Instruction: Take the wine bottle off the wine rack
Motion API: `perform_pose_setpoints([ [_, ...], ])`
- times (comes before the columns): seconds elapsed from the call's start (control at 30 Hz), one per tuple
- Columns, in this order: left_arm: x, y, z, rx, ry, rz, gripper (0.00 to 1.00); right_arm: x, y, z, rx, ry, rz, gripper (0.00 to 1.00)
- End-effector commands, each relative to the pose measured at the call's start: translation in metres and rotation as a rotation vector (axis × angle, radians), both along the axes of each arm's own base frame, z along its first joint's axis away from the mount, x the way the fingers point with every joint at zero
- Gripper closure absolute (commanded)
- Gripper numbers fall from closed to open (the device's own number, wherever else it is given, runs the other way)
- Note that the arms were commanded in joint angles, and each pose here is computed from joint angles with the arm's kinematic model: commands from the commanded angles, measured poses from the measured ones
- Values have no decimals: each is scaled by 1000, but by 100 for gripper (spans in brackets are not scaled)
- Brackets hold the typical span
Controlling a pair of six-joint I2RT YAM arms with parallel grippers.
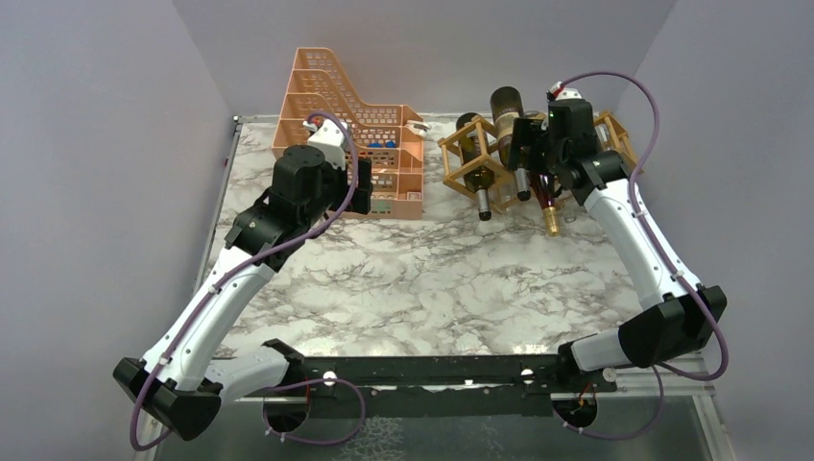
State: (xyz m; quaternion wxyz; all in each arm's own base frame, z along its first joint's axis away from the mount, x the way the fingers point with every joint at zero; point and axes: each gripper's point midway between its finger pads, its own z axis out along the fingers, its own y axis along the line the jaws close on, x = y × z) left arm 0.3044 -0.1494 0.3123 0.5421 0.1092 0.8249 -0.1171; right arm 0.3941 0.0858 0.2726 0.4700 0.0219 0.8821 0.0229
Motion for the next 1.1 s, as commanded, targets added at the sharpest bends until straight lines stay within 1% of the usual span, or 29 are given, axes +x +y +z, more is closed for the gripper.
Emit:
perform_pose_setpoints([
  [0.0, -4, 5, 21, -22, -55, 2, 1, -3, 10, 0, 54, -4, 30, 1],
  [0.13, -5, 5, 30, -33, -71, -2, 1, 1, -2, -9, 23, -37, 7, 0],
  [0.2, -6, 2, 35, -38, -77, -20, 1, 3, -2, -10, 32, -35, 13, 0],
  [0.33, -7, 0, 45, -45, -95, -38, 1, 3, 5, -30, 82, -4, 46, 1],
  [0.5, -7, -3, 45, -53, -90, -46, 1, 7, 16, -48, 152, 36, 94, 9],
  [0.67, -9, -3, 44, -59, -82, -50, 1, 10, 21, -54, 180, 27, 110, 16],
  [0.73, -8, -2, 44, -53, -81, -43, 1, 12, 23, -57, 189, 22, 121, 24],
  [0.87, -6, 3, 46, -46, -85, -14, 1, 16, 24, -67, 204, 49, 114, 33],
  [0.93, -5, 2, 44, -42, -79, -15, 1, 18, 27, -71, 219, 55, 120, 35],
  [1.07, -2, 0, 54, -48, -95, -21, 1, 19, 33, -74, 251, 56, 139, 38],
])
